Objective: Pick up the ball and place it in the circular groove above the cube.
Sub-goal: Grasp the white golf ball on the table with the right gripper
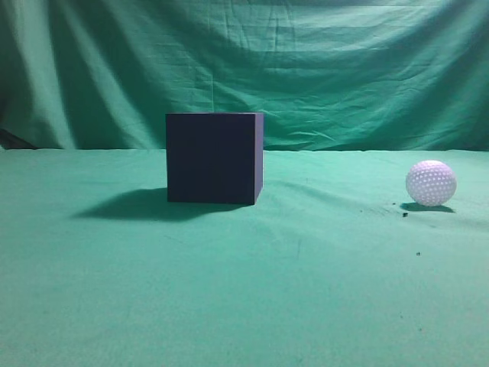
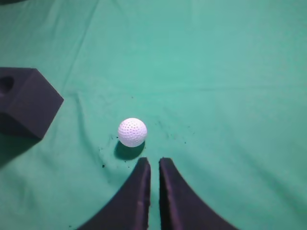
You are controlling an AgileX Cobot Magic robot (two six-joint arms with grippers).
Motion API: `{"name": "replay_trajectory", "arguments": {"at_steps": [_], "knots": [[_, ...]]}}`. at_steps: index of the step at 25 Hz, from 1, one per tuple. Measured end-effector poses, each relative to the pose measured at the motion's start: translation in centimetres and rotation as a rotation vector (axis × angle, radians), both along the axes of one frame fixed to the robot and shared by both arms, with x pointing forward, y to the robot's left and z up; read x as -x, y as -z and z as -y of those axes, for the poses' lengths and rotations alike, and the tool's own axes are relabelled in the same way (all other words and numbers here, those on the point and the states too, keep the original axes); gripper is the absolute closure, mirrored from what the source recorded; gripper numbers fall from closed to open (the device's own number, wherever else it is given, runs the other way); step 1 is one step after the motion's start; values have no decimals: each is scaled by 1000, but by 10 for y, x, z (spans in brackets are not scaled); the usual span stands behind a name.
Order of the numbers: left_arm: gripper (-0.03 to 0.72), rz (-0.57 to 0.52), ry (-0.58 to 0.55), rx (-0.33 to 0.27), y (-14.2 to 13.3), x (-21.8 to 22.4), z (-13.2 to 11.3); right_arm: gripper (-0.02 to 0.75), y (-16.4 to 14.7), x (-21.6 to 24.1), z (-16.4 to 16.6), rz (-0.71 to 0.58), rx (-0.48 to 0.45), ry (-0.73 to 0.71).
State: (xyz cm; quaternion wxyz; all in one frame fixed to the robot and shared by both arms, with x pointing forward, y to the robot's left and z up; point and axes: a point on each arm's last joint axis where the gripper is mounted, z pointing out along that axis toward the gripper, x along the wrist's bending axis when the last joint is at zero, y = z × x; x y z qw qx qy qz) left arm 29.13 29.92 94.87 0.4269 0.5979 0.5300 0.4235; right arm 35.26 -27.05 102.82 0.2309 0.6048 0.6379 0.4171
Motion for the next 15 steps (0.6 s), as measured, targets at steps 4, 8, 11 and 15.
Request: {"name": "replay_trajectory", "arguments": {"at_steps": [4,8,11,15], "knots": [[688,0,0,0,0,0,0,738,-13,-16,-4,-36,102,-94],[688,0,0,0,0,0,0,738,-28,-36,-10,-142,144,-176],[688,0,0,0,0,0,0,738,-31,-51,-20,-233,157,-251],[688,0,0,0,0,0,0,738,-32,-66,-43,-291,199,-377]]}}
